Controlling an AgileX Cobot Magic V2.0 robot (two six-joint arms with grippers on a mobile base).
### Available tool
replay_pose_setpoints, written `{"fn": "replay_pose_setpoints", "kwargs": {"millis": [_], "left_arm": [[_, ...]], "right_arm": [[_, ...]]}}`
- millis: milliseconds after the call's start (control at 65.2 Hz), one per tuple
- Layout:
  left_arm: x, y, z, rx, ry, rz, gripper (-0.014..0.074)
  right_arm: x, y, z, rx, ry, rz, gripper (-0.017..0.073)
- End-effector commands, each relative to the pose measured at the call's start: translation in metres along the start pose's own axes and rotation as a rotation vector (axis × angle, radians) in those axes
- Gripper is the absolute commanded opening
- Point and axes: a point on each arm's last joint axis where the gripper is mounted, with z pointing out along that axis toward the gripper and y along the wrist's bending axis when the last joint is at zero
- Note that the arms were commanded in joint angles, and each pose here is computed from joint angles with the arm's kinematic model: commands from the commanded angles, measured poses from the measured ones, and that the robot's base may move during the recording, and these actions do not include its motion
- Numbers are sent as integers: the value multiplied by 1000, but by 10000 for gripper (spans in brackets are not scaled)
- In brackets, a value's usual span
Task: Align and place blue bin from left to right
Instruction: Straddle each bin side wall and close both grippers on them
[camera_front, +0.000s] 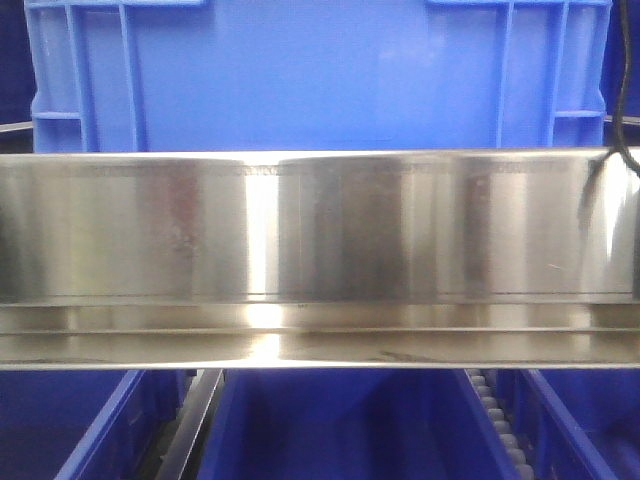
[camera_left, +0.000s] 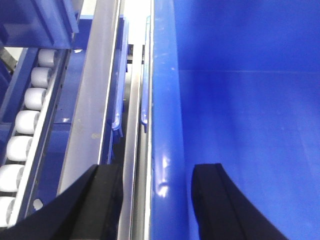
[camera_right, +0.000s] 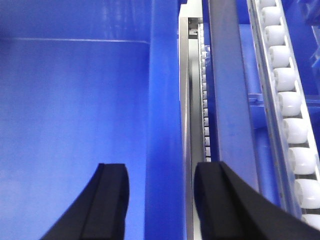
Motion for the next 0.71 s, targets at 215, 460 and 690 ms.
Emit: {"fn": "replay_pose_setpoints", "kwargs": {"millis": [215,460,690], "left_arm": [[1,-5,-1,33,8,-19,253],[1,-6,1,35,14,-20,253],[3,-7,6,29,28,-17,253]], "right_arm": [[-2,-1,2,9,-18,-4,216],[-3,-1,2,8,-22,-4,216],[-3,-1,2,8,-22,-4,216]]}}
